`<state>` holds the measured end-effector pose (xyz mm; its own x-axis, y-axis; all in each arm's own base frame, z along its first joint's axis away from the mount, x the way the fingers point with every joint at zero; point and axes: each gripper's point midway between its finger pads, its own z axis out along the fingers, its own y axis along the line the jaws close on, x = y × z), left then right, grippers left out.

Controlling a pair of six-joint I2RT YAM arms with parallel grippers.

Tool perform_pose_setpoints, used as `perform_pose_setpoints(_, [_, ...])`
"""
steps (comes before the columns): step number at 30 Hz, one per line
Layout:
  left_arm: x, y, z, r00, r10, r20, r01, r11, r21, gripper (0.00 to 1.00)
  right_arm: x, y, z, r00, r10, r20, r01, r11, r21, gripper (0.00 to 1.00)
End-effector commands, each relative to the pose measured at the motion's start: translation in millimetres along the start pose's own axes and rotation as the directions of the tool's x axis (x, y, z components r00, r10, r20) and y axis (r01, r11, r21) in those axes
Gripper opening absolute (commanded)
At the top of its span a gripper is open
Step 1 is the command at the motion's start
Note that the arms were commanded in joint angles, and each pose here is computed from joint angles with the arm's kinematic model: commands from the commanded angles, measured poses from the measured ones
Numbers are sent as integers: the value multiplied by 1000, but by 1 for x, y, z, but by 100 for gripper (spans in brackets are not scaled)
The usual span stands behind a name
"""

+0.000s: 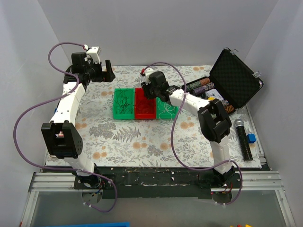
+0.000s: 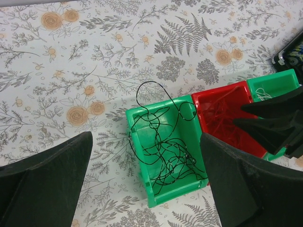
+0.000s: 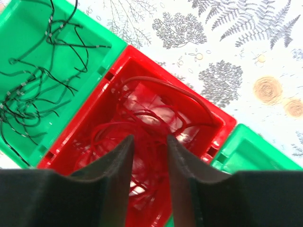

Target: Untangle the cables

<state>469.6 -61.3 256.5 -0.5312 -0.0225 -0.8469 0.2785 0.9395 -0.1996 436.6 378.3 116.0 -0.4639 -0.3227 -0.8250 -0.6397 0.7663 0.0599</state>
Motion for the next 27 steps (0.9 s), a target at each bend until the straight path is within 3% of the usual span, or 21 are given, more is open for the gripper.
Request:
perform_pose_setpoints(1, [-17,2,-8,999,0,39,1,999,-36,98,-52,-4,-32,992,22,128,-28,999,42,55])
perform_pose_setpoints(4, [-18,9,-7,999,13,39,-10,997,-71,98,-66,-1,-55,986,31,166,-36,999,28,74])
perform_pose_setpoints(7, [-17,13,-8,999,33,31,-30,996,-85,98,-68,-2,-77,984,34,174,-41,998,37,85])
perform_pose_setpoints(10, [-14,14,-9,998,49,26,-46,995,-89,98,-68,-3,-105,979,43,199,-52,998,39,87])
perform_pose_setpoints(15, [-9,26,-6,996,-73,44,80,981,-177,98,-46,-9,-153,972,85,220,-95,995,37,89])
perform_pose_setpoints(20, [10,37,0,994,-106,22,108,967,-230,98,-19,-25,-213,947,117,300,-143,988,67,89])
perform_pose_setpoints(27, [32,35,10,996,-86,21,89,978,-189,98,33,-88,-268,893,214,396,-316,925,212,90])
